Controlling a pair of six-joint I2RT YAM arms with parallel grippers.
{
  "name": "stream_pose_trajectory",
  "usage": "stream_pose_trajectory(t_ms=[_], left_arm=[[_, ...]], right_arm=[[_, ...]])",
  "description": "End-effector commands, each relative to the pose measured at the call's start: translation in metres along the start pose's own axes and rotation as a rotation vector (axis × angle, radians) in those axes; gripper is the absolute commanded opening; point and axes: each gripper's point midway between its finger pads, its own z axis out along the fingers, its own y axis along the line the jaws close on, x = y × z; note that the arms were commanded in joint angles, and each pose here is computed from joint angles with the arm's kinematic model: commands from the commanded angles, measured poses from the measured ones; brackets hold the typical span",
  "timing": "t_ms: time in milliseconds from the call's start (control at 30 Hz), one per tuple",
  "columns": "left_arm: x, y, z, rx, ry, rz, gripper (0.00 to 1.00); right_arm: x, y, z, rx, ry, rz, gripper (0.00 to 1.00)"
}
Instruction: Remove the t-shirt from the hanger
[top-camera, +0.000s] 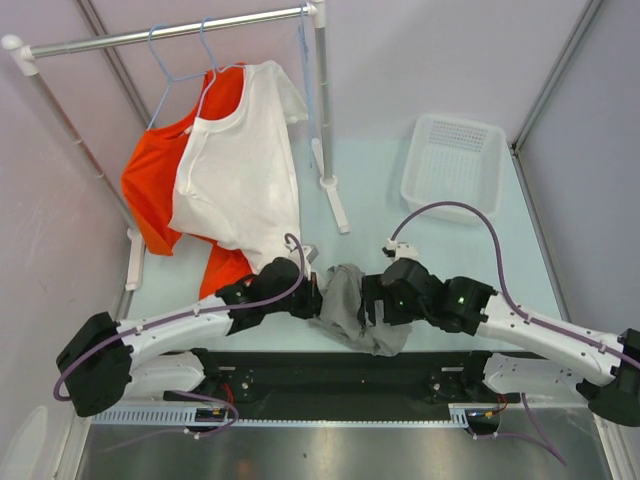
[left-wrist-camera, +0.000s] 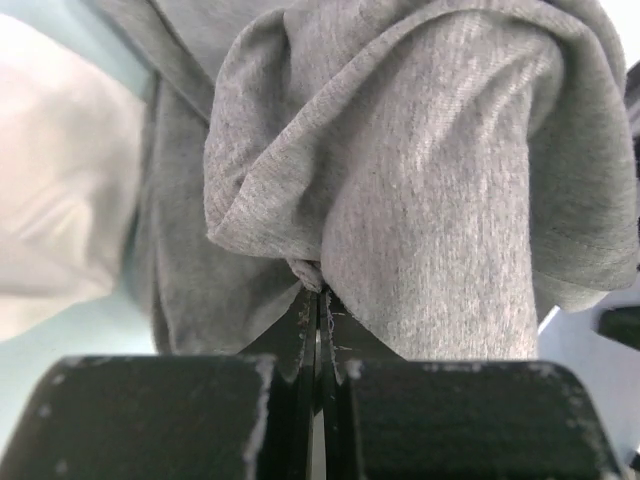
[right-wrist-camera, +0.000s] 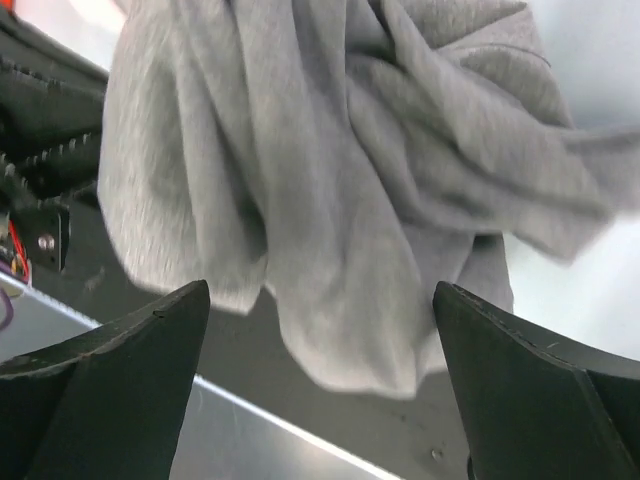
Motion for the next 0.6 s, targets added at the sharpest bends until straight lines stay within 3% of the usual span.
stream_pose_trajectory(t_ms=[0,133,333,467,567], left_arm=[[-0.002,0.011,-0.006,-0.040,-0.052,-0.046,0.00],[0.005,0.027,-0.004,-0.092,-0.062,-0.052,0.00],[0.010,0.026,0.004,-0.076,-0.023,-0.032,0.00],[0.010,0.019,0.010,-0.046,-0.002,-0.022,0.00],[0.011,0.017,0.014,-0.038,0.013,-0.018,0.00]], right_arm=[[-0.021,0.000,-0.036,0.007,-0.076,-0.001,1.00],[-0.028,-0.016,-0.030,0.057,-0.143,0.078,1.00],[-0.018,-0.045,-0.011,0.092,-0.181,0.455,1.00],[-0.008,-0.035,-0.002,-0.016,-0.168,0.474,1.00],[0.009,-0.038,0.016,-0.002,-0.114,0.468,1.00]])
